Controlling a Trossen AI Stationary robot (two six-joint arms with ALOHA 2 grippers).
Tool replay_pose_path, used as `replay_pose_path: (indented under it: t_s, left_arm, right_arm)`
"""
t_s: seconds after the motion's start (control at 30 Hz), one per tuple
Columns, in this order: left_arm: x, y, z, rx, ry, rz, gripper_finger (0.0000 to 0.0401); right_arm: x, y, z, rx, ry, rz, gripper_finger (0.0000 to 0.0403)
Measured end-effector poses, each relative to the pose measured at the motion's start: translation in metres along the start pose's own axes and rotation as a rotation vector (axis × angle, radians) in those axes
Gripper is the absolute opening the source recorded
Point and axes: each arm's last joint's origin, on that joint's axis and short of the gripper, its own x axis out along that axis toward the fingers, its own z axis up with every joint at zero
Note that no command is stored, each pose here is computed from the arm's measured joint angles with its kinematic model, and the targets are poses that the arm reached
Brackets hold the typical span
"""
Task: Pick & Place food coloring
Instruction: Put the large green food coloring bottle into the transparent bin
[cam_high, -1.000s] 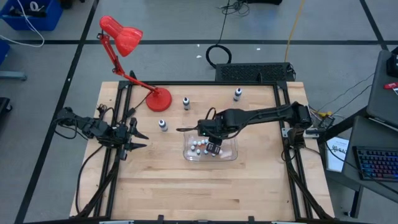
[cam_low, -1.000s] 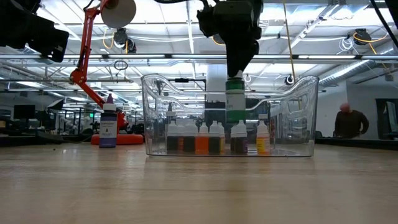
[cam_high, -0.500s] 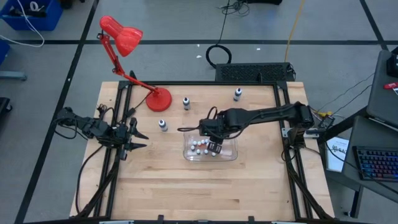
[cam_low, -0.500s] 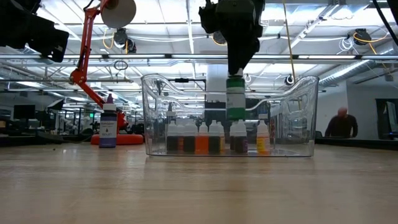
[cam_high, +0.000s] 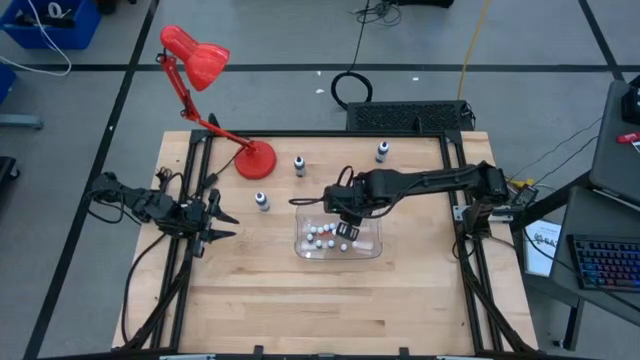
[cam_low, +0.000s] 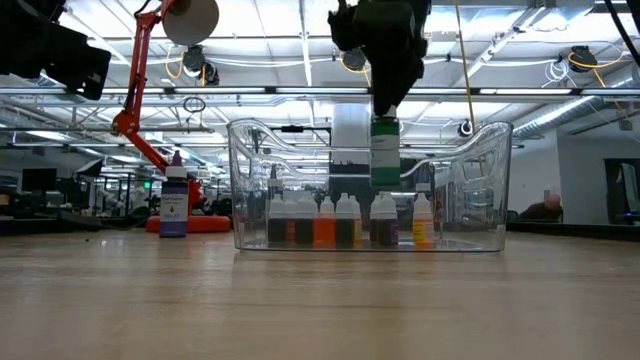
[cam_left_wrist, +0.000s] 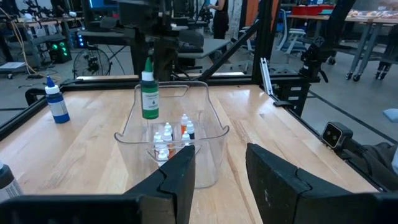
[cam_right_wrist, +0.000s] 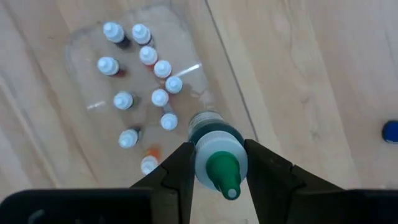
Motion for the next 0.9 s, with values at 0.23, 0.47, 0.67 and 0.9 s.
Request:
replay_pose_path:
  t_s: [0.23, 0.47, 0.67, 0.9]
  left_arm:
    - [0.0, 0.0, 0.0, 0.0, 0.0, 0.0, 0.0145]
    - [0.0, 0.0, 0.0, 0.0, 0.0, 0.0, 0.0145]
    - [0.0, 0.0, 0.0, 0.0, 0.0, 0.0, 0.0145]
    - [0.0, 0.0, 0.0, 0.0, 0.0, 0.0, 0.0145]
  right_arm:
    - [0.024, -0.005, -0.008, 0.003, 0.053, -0.018, 0.0108]
    - [0.049, -0.006, -0.015, 0.014, 0.082, 0.061, 0.0108]
    - [0.057, -0.006, -0.019, 0.019, 0.084, 0.073, 0.0108]
    - [0.057, -0.005, -0.018, 0.03, 0.078, 0.075, 0.0108]
